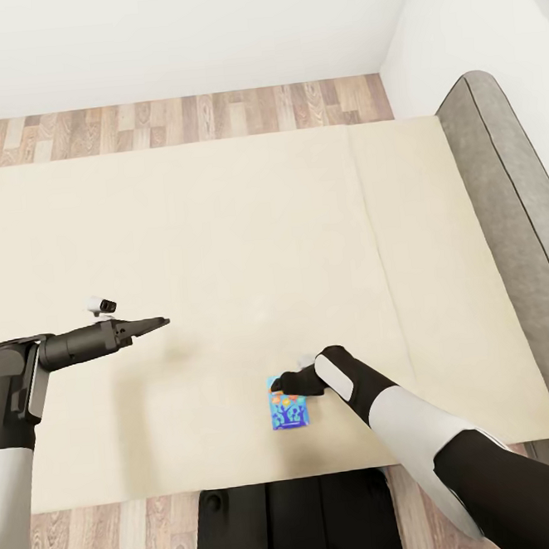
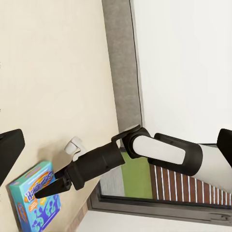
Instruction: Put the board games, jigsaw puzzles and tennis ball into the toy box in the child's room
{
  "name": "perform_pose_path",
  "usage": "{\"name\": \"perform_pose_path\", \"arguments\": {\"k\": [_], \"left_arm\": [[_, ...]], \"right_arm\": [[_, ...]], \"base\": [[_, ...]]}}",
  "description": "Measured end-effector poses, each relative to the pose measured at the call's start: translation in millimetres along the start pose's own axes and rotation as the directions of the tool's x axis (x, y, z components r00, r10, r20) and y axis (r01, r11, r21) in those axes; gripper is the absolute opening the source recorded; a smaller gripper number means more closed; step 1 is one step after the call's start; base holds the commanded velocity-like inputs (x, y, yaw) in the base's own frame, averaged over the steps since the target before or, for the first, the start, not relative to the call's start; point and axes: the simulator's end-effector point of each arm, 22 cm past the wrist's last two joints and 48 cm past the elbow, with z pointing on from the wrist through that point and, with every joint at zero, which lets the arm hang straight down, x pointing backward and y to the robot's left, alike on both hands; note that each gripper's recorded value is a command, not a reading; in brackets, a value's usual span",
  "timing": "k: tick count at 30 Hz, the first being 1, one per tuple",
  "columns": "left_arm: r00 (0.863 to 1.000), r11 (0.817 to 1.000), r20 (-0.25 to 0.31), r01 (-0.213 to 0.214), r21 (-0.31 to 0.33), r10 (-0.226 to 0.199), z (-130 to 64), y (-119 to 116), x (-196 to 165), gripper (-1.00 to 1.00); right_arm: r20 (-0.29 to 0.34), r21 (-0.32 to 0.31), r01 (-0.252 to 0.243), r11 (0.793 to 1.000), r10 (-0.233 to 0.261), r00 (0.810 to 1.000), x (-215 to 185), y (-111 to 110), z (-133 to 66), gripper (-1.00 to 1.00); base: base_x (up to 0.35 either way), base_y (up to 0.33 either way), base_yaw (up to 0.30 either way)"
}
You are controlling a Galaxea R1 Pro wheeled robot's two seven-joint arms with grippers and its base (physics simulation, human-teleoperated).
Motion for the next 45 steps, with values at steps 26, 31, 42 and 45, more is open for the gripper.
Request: {"name": "perform_pose_path", "arguments": {"k": [26,31,42,45], "left_arm": [[1.000,1.000,0.000,0.000,0.000,0.000,0.0,0.0,0.0,1.00],[1.000,1.000,0.000,0.000,0.000,0.000,0.0,0.0,0.0,1.00],[1.000,1.000,0.000,0.000,0.000,0.000,0.0,0.0,0.0,1.00],[1.000,1.000,0.000,0.000,0.000,0.000,0.0,0.0,0.0,1.00]], "right_arm": [[0.049,0.000,-0.006,1.000,0.006,0.999,-10.1,-0.8,0.3,1.00],[0.051,0.000,-0.007,1.000,0.007,0.999,-10.5,-1.1,0.5,1.00],[0.052,-0.001,-0.008,1.000,0.008,0.999,-10.6,-1.0,0.5,1.00],[0.052,-0.001,-0.007,1.000,0.008,0.999,-10.6,-1.0,0.5,1.00]], "base": [[0.000,0.030,0.000],[0.000,0.000,0.000],[0.000,0.000,0.000],[0.000,0.000,0.000]]}}
